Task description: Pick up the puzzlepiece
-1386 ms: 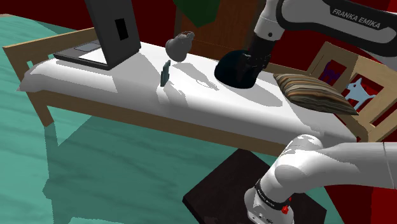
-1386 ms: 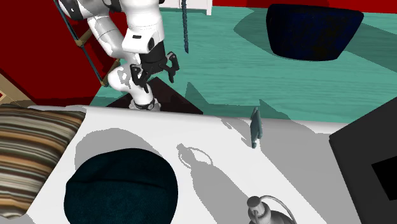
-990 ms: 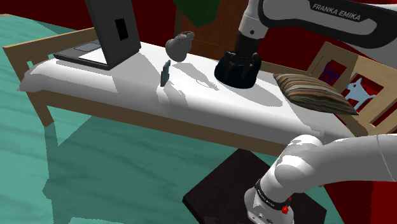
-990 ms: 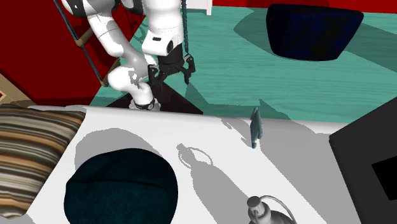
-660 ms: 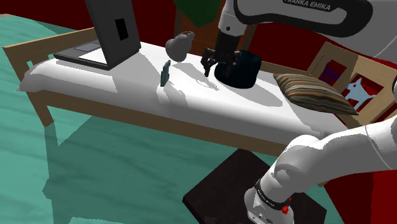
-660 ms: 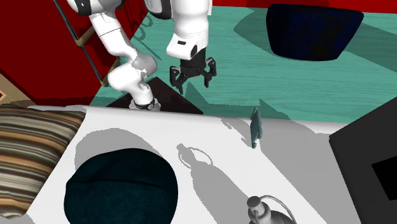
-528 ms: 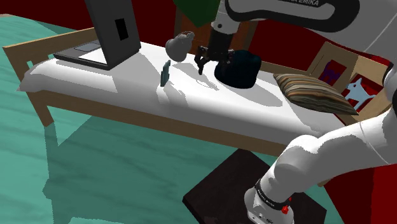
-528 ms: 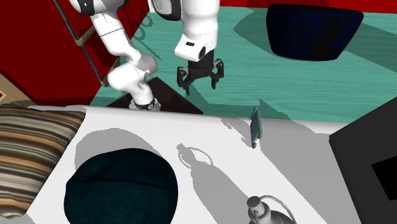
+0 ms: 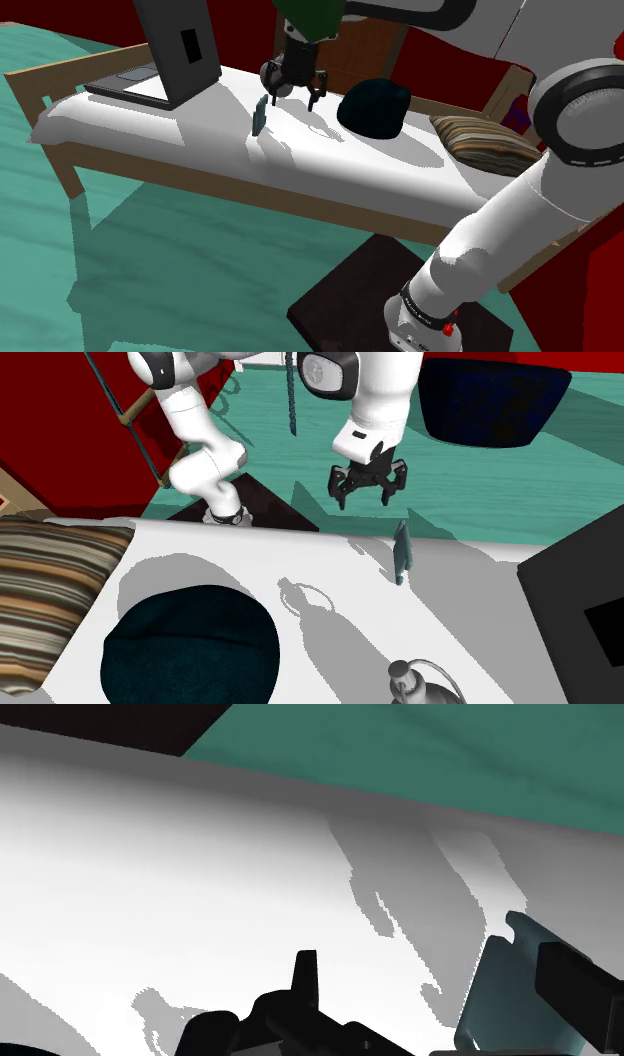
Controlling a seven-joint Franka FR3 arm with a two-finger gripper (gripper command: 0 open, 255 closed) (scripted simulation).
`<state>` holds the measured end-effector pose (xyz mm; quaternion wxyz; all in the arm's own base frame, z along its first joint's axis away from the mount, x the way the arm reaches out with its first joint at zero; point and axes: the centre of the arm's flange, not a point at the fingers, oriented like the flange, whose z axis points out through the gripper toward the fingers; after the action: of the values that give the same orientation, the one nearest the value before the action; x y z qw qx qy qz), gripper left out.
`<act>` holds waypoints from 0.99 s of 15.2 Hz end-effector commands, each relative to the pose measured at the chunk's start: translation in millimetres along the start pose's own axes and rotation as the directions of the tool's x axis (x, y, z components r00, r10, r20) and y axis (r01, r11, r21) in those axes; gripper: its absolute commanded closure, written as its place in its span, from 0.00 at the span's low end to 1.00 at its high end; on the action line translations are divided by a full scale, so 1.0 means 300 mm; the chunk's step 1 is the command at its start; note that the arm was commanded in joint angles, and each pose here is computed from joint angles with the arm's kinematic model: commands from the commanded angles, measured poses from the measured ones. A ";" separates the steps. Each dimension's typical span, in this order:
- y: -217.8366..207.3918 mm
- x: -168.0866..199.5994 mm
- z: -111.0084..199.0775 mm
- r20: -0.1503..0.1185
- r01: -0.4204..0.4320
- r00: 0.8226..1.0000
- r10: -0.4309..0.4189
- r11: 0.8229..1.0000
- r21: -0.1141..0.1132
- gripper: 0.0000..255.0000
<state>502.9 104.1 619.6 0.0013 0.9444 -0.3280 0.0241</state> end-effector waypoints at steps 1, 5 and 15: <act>-0.073 0.048 0.017 0.005 -0.054 0.999 0.054 0.999 0.004 0.00; -0.214 0.151 0.034 0.015 -0.154 0.988 0.154 0.988 0.008 0.00; -0.279 0.202 0.176 0.020 -0.203 0.979 0.203 0.979 0.010 0.00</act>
<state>604.4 131.2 577.5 -0.0099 0.9062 -0.4225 0.0169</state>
